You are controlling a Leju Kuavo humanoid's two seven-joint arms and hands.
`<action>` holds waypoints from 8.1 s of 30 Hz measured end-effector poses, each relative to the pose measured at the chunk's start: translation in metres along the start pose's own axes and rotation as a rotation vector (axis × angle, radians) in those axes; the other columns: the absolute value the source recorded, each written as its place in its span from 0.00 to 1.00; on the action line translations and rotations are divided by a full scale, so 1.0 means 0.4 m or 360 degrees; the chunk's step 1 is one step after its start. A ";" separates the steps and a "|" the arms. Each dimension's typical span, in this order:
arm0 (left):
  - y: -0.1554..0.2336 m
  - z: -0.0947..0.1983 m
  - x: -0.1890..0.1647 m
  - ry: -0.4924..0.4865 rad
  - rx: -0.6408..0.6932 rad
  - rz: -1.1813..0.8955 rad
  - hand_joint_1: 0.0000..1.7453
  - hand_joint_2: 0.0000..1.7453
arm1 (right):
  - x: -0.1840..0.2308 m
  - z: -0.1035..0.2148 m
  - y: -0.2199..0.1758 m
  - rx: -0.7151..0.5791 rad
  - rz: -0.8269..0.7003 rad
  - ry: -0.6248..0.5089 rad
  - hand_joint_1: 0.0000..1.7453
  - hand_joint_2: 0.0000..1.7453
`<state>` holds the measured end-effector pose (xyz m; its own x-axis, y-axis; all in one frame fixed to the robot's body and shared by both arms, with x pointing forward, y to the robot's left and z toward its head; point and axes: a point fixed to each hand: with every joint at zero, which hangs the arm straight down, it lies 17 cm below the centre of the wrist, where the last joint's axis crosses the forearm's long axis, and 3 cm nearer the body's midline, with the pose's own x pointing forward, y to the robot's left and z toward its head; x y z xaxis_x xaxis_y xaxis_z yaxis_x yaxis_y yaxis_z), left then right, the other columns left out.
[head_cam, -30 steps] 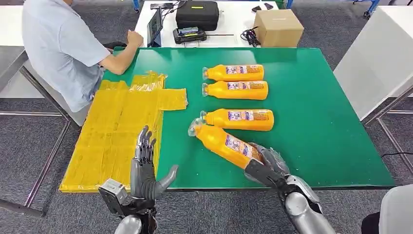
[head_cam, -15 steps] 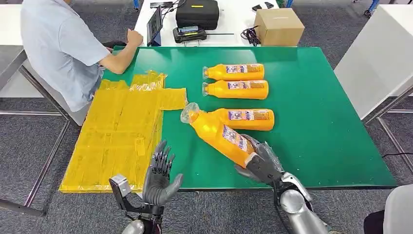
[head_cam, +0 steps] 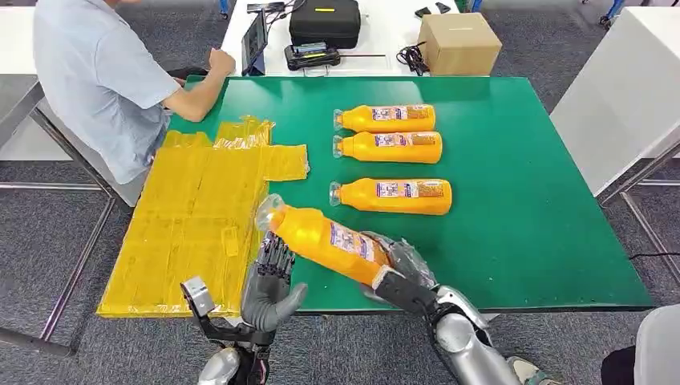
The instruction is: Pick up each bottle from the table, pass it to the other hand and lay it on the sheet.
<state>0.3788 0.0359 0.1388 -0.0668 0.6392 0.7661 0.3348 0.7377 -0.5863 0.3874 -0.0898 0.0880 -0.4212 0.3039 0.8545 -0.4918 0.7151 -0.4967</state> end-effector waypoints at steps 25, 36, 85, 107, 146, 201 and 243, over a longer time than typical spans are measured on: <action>-0.021 -0.021 -0.024 0.0008 -0.0101 -0.0008 0.00 1.00 | 0.036 -0.024 0.115 0.0221 0.0010 -0.0123 1.00 1.00; -0.027 -0.024 -0.029 0.0014 -0.0125 0.0037 0.04 1.00 | 0.053 -0.025 0.158 0.0316 -0.0064 -0.0175 1.00 1.00; 0.071 -0.136 0.294 -0.0685 0.0325 -0.2834 1.00 1.00 | -0.023 -0.031 -0.117 -0.0452 -0.0032 0.0102 0.00 1.00; 0.450 -0.191 0.065 0.0275 -0.0010 -0.3295 1.00 1.00 | -0.011 -0.027 -0.124 -0.0444 -0.0134 0.0034 0.00 1.00; 0.550 -0.216 -0.018 0.0768 -0.0207 -0.3114 0.00 1.00 | -0.022 -0.031 -0.136 -0.0459 -0.0125 0.0033 0.00 1.00; -0.138 -0.053 0.096 -0.0260 -0.0225 -0.1486 0.00 1.00 | -0.072 0.014 -0.272 -0.0333 0.1278 0.0365 0.00 1.00; -0.130 -0.051 0.051 -0.0180 -0.0271 -0.1460 0.00 1.00 | -0.293 0.133 -0.191 0.0138 0.1118 0.0638 0.00 1.00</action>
<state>0.3794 0.0063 0.1903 -0.4606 -0.1524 0.8744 0.2383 0.9278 0.2872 0.4338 -0.2134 0.0178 -0.3566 0.8777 0.3203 -0.2783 0.2275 -0.9332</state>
